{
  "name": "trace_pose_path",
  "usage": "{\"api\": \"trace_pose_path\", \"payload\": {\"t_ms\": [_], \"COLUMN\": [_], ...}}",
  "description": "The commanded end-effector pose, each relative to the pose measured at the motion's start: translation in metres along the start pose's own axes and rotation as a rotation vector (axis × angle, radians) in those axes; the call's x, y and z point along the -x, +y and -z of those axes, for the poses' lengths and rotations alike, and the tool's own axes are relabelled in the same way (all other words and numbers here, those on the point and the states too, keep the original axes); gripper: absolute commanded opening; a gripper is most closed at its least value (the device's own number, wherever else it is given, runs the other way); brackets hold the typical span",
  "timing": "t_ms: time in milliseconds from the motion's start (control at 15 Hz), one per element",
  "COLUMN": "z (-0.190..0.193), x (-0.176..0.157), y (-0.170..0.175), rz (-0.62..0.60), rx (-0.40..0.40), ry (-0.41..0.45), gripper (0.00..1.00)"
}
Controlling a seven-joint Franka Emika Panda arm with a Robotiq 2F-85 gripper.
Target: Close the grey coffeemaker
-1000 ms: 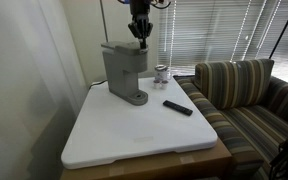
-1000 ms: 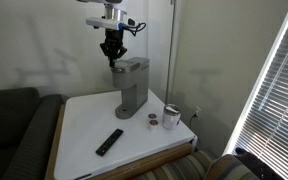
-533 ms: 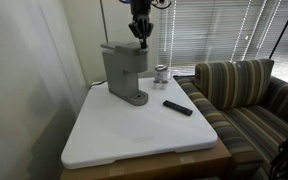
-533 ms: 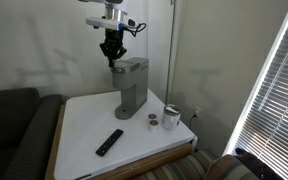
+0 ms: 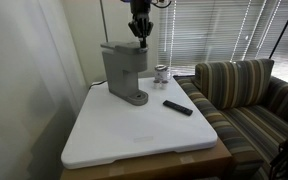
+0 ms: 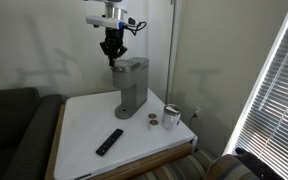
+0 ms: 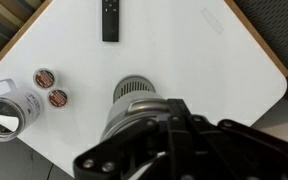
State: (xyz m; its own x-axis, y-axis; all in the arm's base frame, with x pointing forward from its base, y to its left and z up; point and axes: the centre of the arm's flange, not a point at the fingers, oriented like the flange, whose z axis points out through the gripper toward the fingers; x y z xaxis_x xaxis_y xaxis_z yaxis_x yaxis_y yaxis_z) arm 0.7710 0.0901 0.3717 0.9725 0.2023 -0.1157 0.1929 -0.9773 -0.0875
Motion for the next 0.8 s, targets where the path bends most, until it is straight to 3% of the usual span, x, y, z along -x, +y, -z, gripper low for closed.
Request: {"api": "trace_pose_path", "payload": {"t_ms": [0, 733], "z": [0.028, 0.069], "x": [-0.031, -0.02], "y": [0.008, 0.008], "rz": [0.002, 0.012], "rx": [0.003, 0.012], "ry": [0.015, 0.126], "gripper": [0.0, 0.0]}}
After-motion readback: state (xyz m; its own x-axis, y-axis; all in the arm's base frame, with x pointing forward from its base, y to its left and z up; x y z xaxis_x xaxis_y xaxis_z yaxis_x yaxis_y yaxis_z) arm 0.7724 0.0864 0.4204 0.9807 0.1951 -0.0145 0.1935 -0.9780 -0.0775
